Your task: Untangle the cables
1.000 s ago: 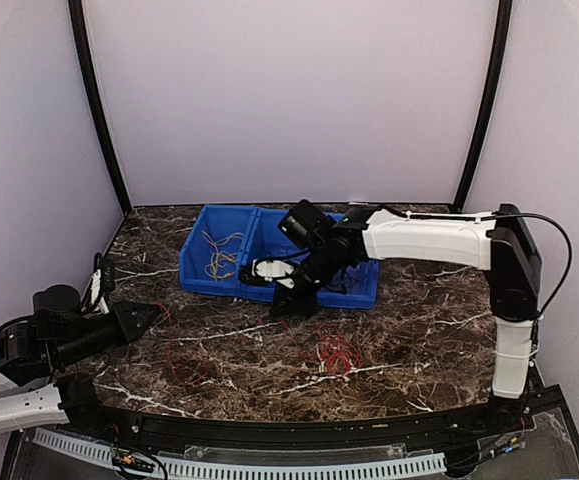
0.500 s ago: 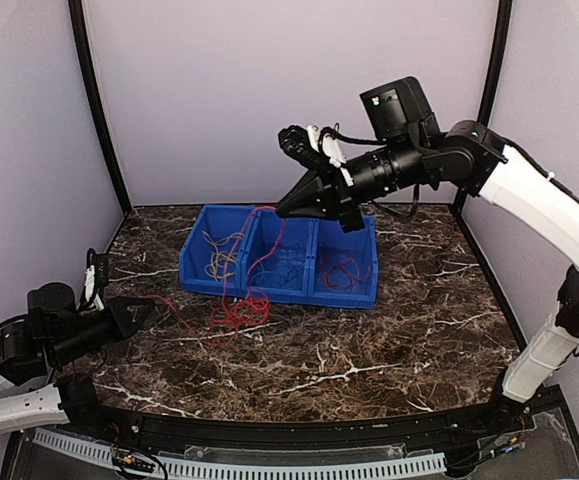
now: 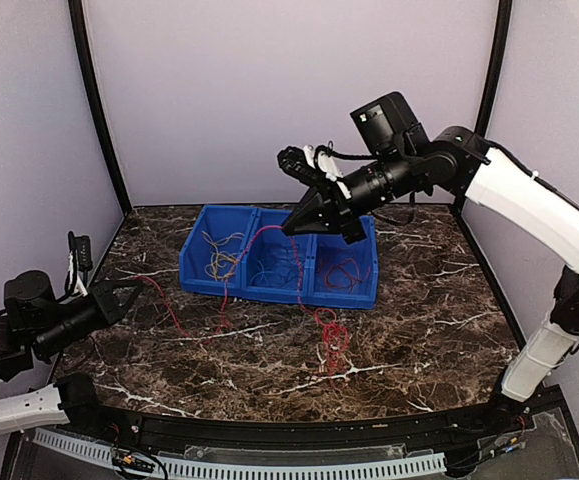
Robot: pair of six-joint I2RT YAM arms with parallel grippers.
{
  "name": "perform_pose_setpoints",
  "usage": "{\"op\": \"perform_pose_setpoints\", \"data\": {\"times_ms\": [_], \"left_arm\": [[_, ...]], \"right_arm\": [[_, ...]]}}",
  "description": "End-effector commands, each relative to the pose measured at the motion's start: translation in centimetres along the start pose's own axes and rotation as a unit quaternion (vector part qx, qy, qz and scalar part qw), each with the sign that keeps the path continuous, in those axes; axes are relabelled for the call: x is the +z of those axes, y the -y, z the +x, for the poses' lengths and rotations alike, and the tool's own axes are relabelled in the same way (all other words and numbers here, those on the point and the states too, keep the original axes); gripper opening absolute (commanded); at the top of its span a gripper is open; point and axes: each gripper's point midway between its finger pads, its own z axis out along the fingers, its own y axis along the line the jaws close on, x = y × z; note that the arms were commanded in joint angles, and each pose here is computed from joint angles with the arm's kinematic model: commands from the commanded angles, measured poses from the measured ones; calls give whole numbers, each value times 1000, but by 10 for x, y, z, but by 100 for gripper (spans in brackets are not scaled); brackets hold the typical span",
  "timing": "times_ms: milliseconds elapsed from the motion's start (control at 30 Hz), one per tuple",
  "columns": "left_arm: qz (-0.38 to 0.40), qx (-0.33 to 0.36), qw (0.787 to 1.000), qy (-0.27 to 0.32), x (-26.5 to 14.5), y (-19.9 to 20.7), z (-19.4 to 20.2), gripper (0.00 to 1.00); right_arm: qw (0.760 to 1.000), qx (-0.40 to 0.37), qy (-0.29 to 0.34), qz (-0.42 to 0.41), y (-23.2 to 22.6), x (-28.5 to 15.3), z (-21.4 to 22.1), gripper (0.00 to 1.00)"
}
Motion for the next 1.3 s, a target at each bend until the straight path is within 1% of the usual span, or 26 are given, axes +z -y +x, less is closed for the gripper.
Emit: {"op": "perform_pose_setpoints", "data": {"times_ms": [0,33,67,100,133,167,233,267,333,367,433,500,633,667,767,867,900,933,967,1000,1033,1100,1167,1200,1233,1267], "left_arm": [[60,2,997,51,-21,23,-29,0],[64,6,996,55,-22,25,-31,0],[67,7,996,58,-23,26,-33,0],[72,10,995,63,-24,28,-35,0],[75,10,995,66,-25,29,-36,0],[85,11,994,71,-25,34,-39,0],[104,12,992,76,-25,41,-40,0],[107,14,991,73,-23,41,-37,0],[121,17,990,73,-20,47,-36,0],[130,20,988,75,-19,52,-37,0],[138,30,988,67,-15,58,-35,0],[137,44,989,44,-5,64,-28,0],[150,60,987,9,11,78,-17,0],[157,61,986,11,12,83,-19,0],[159,72,985,0,29,90,-13,0],[171,82,982,9,41,104,-17,0],[167,86,982,2,50,106,-14,0],[177,88,980,12,53,113,-18,0],[172,91,981,4,64,115,-14,0],[180,91,979,14,68,122,-19,0],[174,93,980,6,81,125,-15,0],[178,93,980,11,100,138,-18,0],[181,94,979,16,121,153,-23,0],[177,102,979,5,138,156,-14,0],[190,104,976,17,142,171,-26,0],[196,106,975,13,156,177,-20,0]], "right_arm": [[998,11,46,-43,-6,-29,-30,0],[996,13,70,-47,-6,-37,-37,0],[999,6,53,-7,3,-26,-28,0],[999,-17,5,33,8,-7,-6,0],[998,-37,-36,40,3,9,12,0],[998,-34,-42,14,-6,12,16,0],[998,6,32,-55,-17,-5,-10,0],[997,15,52,-48,-13,-6,-17,0],[1000,-23,-8,6,-14,22,2,0],[999,-33,-37,11,-17,35,15,0],[999,-12,-44,-21,-23,49,27,0],[998,2,-44,-37,-26,60,33,0],[998,22,-54,-32,-18,75,43,0],[998,29,-57,-27,-13,77,46,0],[997,50,-54,-12,3,73,50,0],[996,67,-59,21,27,63,62,0],[995,72,-62,34,36,59,68,0],[994,75,-63,48,44,53,74,0],[993,79,-62,61,52,47,79,0],[992,81,-60,72,60,41,84,0],[992,81,-54,79,65,34,88,0],[991,84,-36,94,76,18,95,0],[988,82,-23,131,95,1,103,0],[985,82,-21,148,102,-6,108,0],[983,83,-20,164,111,-14,113,0],[980,86,-21,177,119,-20,120,0]]}}
